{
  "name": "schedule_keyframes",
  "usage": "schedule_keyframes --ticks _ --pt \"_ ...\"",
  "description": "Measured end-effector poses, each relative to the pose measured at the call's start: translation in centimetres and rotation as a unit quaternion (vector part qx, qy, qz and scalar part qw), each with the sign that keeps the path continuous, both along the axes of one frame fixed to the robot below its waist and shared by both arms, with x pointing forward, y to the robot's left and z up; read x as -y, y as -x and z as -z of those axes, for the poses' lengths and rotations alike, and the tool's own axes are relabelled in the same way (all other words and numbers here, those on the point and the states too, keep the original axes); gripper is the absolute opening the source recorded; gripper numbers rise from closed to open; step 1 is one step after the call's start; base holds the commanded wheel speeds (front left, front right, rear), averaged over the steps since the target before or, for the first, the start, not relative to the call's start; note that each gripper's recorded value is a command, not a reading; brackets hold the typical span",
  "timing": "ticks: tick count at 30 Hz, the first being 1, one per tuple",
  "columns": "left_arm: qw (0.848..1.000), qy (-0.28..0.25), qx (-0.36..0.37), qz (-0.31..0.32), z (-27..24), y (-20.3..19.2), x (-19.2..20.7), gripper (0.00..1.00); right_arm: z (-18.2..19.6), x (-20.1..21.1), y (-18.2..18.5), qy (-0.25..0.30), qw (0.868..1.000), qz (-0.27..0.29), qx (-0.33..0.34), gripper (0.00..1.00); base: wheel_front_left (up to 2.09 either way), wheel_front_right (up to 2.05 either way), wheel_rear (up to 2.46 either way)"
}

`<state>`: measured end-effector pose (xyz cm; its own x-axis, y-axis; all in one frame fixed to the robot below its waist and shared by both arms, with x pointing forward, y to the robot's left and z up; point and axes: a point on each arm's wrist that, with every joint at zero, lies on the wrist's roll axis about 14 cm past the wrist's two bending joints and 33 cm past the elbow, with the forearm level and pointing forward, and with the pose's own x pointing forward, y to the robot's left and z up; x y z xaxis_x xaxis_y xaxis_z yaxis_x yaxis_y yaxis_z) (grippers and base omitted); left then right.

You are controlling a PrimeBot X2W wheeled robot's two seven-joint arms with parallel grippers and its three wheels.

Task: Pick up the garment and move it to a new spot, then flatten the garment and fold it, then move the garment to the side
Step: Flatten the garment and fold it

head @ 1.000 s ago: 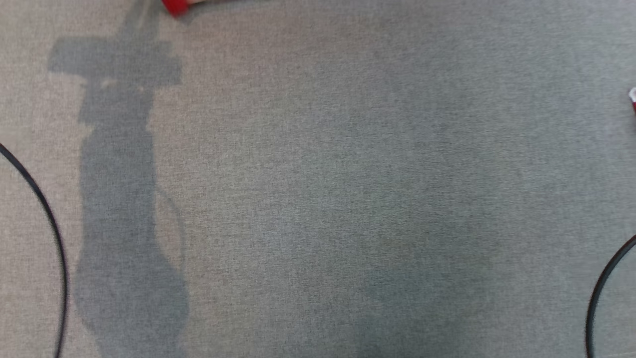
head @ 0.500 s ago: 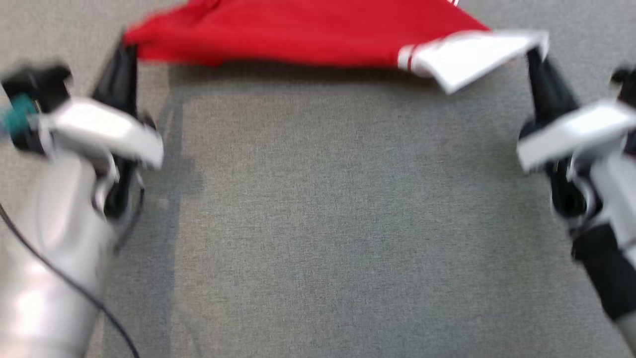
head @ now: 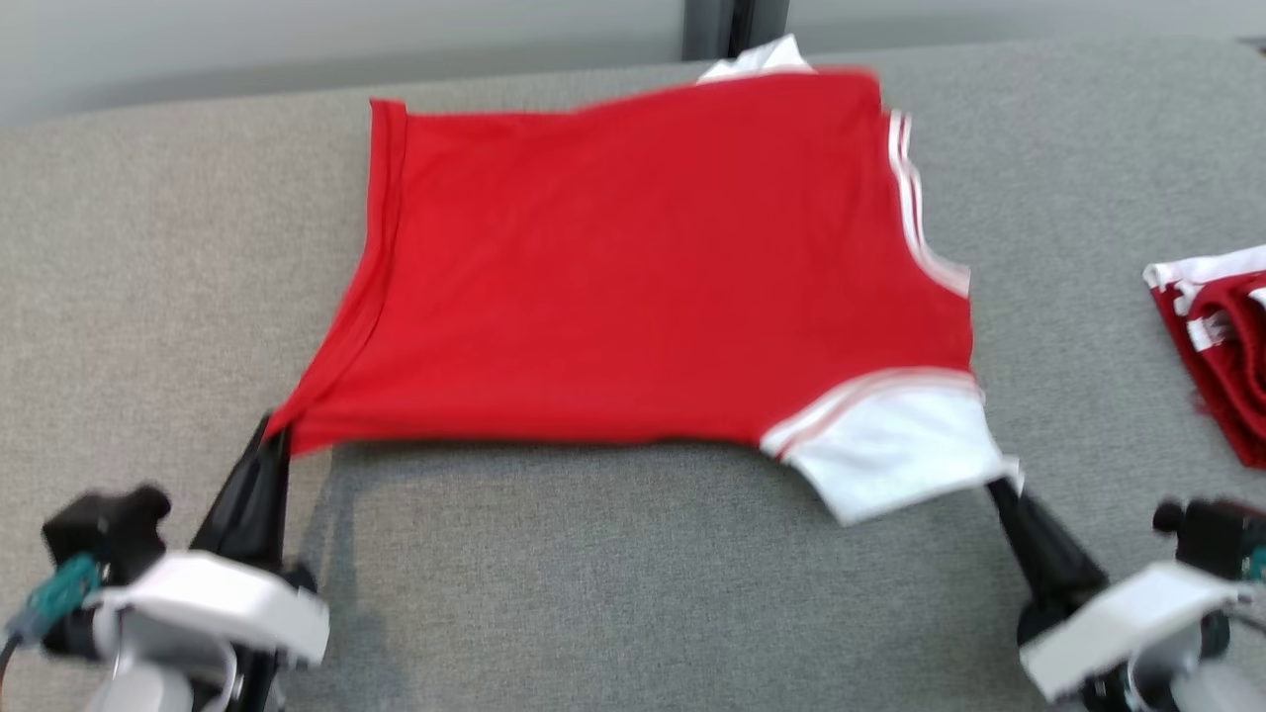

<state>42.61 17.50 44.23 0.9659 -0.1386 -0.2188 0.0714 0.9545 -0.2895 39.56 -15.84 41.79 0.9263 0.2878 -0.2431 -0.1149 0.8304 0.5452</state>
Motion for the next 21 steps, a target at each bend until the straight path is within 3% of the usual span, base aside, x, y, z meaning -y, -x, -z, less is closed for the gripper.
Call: schedule_keyframes --ticks 8,16,21 --pt "0.999 -0.006 -0.038 -0.022 -2.2 6.0 -1.0 0.0 -0.6 0.5 5.9 -0.005 0.999 -0.005 -0.04 0.0 0.0 0.0 0.0" --pt "0.996 -0.019 -0.08 -0.038 -3.4 10.8 -1.9 0.0 -0.4 -0.2 11.7 0.006 0.992 -0.023 -0.126 0.0 0.0 0.0 0.0" --pt "0.994 -0.028 -0.096 -0.037 -3.7 11.4 -2.3 0.0 -2.0 -0.5 11.6 0.024 0.991 -0.023 -0.126 0.0 0.0 0.0 0.0"
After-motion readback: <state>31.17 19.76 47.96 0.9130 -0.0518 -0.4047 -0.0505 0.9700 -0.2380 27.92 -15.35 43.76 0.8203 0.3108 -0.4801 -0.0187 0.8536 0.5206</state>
